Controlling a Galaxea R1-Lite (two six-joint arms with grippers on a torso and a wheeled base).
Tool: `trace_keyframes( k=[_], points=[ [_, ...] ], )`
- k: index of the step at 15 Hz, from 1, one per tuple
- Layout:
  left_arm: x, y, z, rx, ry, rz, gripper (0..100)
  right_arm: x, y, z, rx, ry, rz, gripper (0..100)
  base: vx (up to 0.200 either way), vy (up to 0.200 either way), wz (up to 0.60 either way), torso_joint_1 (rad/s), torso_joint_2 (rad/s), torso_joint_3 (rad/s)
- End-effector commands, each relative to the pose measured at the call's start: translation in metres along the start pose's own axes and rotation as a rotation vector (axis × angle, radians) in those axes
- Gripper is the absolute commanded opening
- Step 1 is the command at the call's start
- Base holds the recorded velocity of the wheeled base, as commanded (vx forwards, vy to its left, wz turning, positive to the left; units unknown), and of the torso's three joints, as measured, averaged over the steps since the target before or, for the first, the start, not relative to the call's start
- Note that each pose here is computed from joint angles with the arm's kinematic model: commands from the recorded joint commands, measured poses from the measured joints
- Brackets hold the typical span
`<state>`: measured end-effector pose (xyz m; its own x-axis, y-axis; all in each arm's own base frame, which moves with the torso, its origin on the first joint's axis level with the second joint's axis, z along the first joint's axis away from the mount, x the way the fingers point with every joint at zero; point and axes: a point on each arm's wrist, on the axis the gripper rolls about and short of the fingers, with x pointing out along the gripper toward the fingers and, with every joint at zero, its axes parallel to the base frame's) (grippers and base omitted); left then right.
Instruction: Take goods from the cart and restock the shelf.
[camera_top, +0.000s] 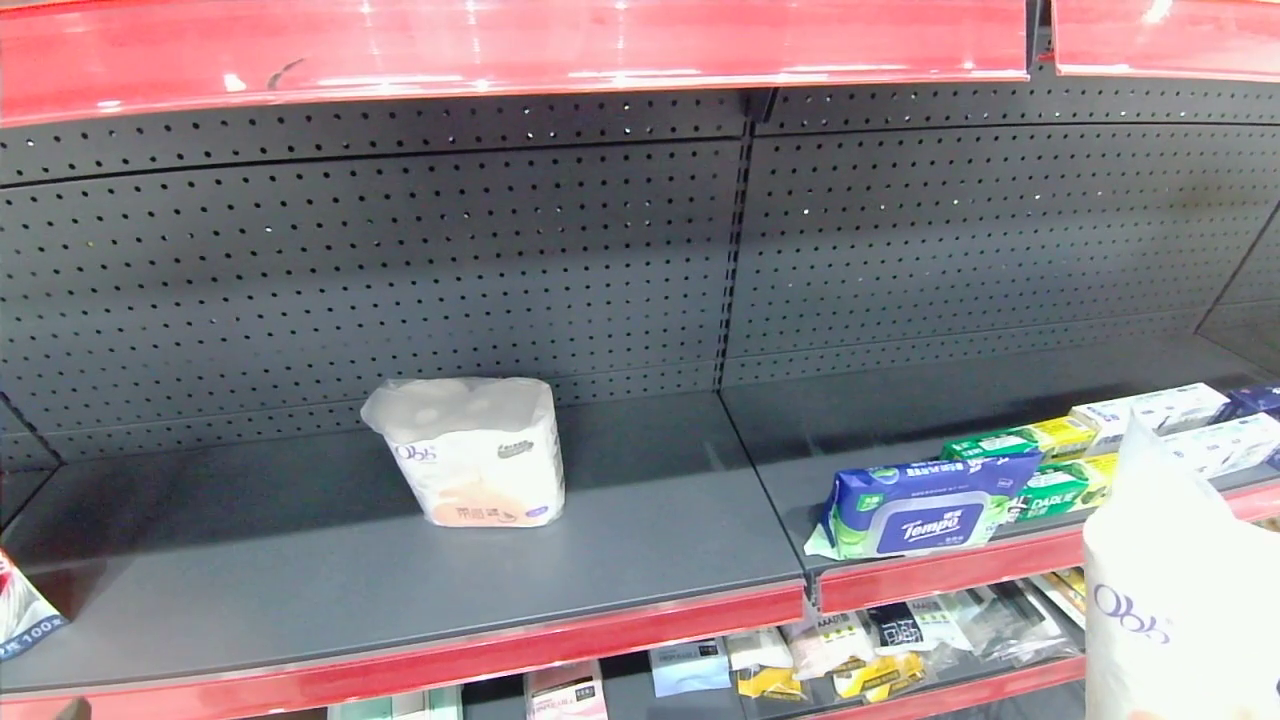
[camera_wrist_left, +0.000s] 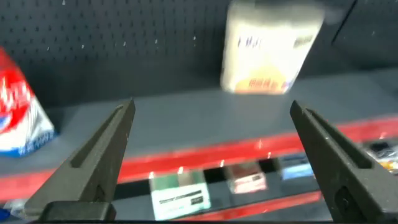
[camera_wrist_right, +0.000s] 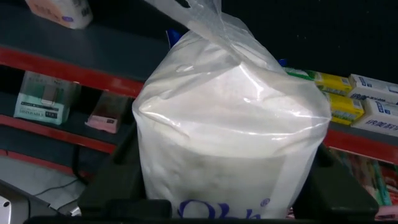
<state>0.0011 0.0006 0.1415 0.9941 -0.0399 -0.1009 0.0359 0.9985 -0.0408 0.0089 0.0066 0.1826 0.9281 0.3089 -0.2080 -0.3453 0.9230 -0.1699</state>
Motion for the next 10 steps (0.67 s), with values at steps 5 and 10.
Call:
trace_keyframes(
  k=[5, 10],
  points=[
    [0.100, 0.001, 0.038, 0.027, 0.311, 0.046, 100, 0.004, -0.001, 0.000, 0.005, 0.017, 0.007, 0, 0.000, 0.000, 0.00, 0.000, 0.00, 0.000],
    [0.151, 0.009, 0.022, 0.133, 0.463, -0.160, 100, 0.007, -0.002, 0.000, 0.013, 0.037, 0.012, 0, 0.000, 0.000, 0.00, 0.000, 0.00, 0.000]
  ],
)
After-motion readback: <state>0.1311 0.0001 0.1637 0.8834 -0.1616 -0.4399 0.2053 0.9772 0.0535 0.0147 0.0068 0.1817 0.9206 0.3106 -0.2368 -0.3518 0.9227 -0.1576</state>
